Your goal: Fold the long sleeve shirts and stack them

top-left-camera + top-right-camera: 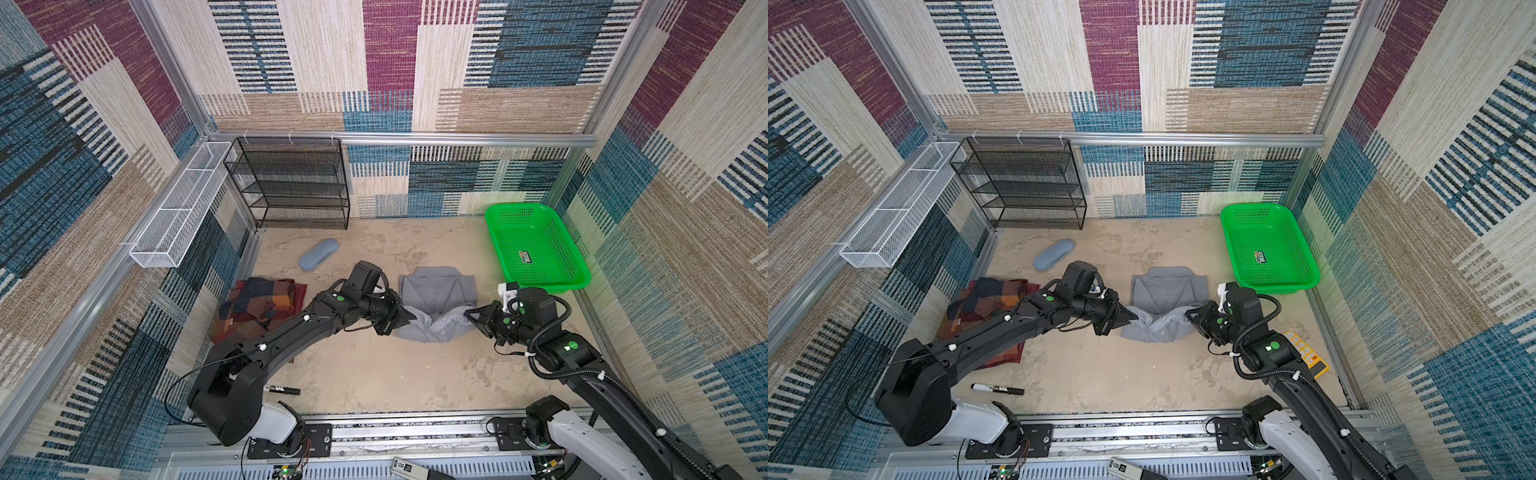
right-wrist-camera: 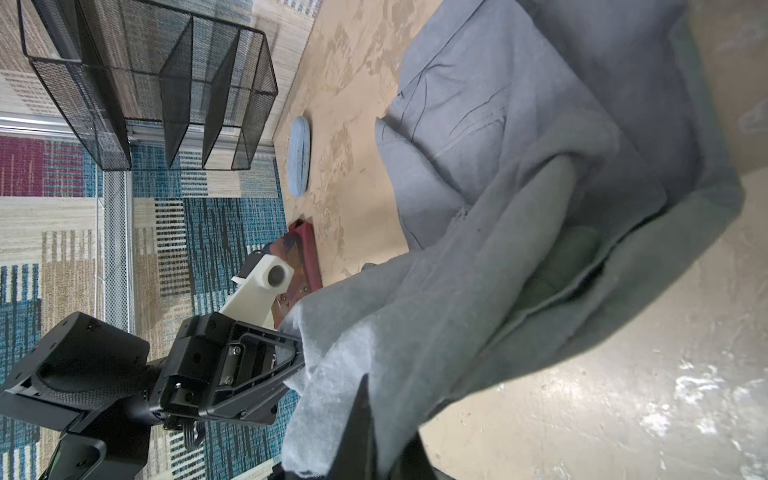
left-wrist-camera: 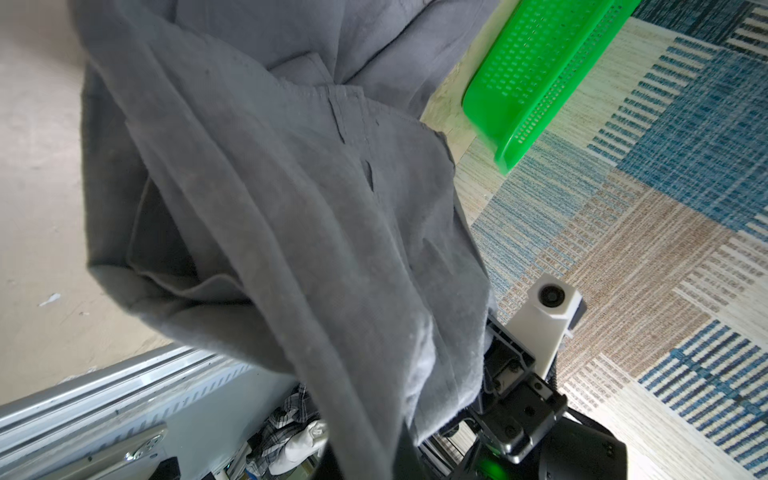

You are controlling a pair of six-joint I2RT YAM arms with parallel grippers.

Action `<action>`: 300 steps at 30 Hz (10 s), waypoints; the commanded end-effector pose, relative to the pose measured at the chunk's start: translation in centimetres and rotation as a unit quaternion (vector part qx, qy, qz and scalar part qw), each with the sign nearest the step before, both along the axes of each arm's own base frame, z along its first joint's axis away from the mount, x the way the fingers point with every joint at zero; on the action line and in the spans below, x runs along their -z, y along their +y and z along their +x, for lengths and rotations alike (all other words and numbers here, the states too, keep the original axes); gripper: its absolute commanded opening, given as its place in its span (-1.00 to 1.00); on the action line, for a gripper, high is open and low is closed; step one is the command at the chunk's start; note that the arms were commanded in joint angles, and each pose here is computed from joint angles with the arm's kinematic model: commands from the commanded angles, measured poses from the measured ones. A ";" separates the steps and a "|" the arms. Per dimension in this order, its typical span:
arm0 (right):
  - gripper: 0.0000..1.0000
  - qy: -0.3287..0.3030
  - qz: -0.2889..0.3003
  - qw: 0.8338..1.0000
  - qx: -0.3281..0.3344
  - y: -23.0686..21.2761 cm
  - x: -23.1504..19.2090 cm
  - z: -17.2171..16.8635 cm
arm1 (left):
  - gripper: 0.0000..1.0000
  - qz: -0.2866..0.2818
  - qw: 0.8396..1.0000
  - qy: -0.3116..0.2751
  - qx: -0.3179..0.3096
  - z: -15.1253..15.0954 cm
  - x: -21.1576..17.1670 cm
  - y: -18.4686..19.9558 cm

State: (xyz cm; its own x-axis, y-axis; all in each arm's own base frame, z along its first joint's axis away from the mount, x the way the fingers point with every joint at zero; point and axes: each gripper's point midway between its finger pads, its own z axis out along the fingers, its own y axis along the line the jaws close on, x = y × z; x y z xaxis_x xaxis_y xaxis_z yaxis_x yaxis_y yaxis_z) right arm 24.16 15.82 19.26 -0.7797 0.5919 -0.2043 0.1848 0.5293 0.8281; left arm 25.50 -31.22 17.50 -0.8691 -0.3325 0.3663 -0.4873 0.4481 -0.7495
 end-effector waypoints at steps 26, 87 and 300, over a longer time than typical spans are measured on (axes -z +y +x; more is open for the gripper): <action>-1.00 -0.012 0.083 0.996 -0.017 2.5 -3.3 -5.2 | -1.00 0.044 0.996 -0.061 -0.043 -7.2 -3.2 5.4; -1.00 0.043 0.108 0.993 -0.012 8.1 -5.2 1.2 | -1.00 0.174 0.980 0.077 -0.061 -3.3 -3.5 9.8; -1.00 -0.091 -0.083 0.933 -0.338 15.8 4.7 -1.6 | -0.40 0.322 0.942 -0.078 0.057 -2.7 1.5 21.5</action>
